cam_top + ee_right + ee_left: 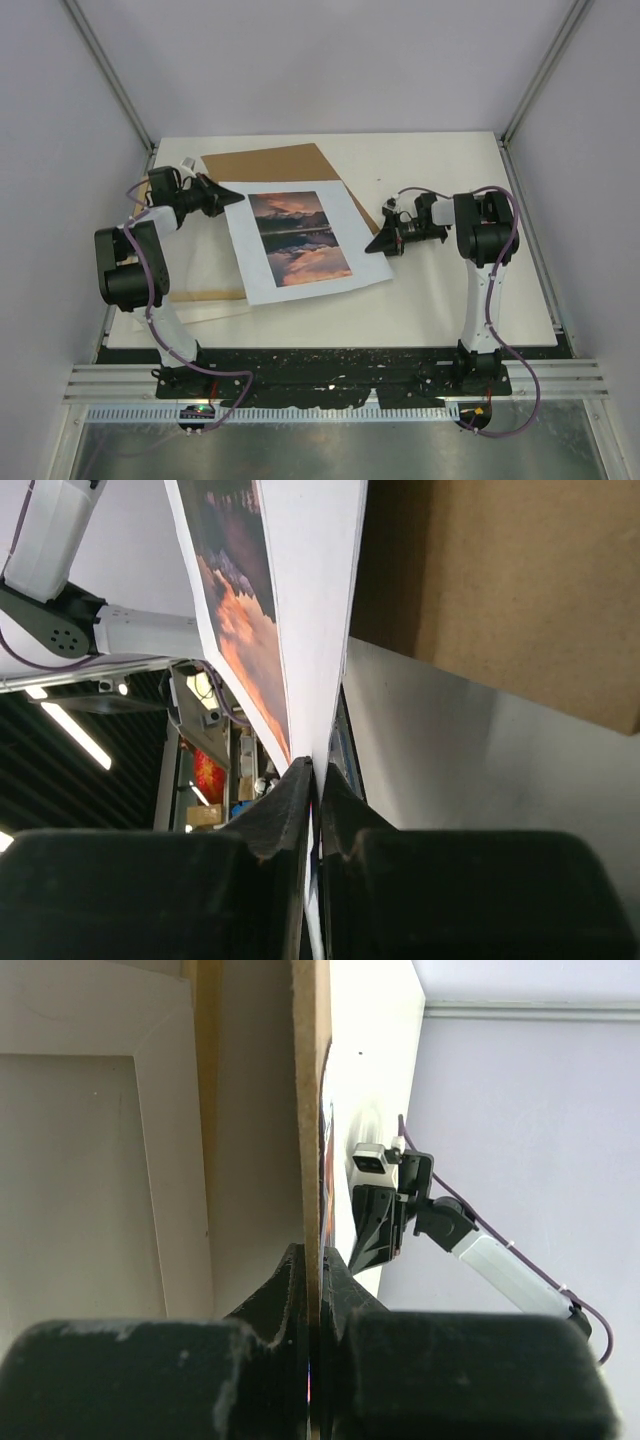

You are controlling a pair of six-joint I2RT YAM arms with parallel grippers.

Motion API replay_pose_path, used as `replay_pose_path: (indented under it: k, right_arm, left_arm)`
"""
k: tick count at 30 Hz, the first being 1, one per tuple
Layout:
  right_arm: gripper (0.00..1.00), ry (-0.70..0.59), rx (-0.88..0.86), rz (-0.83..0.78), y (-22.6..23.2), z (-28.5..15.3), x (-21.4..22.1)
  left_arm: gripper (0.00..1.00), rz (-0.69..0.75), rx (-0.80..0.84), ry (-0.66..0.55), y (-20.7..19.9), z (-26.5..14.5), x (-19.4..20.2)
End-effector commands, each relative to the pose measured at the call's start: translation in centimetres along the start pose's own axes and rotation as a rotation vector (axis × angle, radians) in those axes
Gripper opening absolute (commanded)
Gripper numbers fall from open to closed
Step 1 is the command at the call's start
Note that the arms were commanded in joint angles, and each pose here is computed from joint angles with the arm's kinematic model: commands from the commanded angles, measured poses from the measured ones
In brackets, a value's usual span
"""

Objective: Take the photo out of the frame
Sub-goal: Place the photo at the center of the board.

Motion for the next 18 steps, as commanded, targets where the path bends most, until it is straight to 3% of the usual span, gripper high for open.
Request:
replay_pose_path:
  k: [1,3,9,18]
  right_arm:
    - [0.08,0.006,-0.040,-0.032,2.2,-0.1,-0.9]
    - [0.08,0.008,-0.023,-0.042,2.6,-0.2,-0.9]
    - [0.08,-0.001,0.119,-0.133,3.4,-1.1,-0.7]
    - [0.08,-0.032,0.307,-0.122,0.8,-3.9,-0.5]
  left_arm:
    - [0.00,0.157,0.061,-0.045,-2.4,-0.9,-1.3]
    - [0.02,0.158,0.065,-0.040,-2.4,-1.0,-1.3]
    - [0.21,0.146,0.068,-0.028,-2.1,-0.9,-1.3]
    - [0.23,0.111,0.056,-0.006,0.0,0.1,-1.5]
Point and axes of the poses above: each gripper's point midway between its finger pads, its own z axis out along the fingers, its own y axis along the line the jaws close on, x = y × z, the point moved 2 cm from there along -z, back along the fingers, and after that the axes turned 5 degrees about -z, right-handed, at the moved point
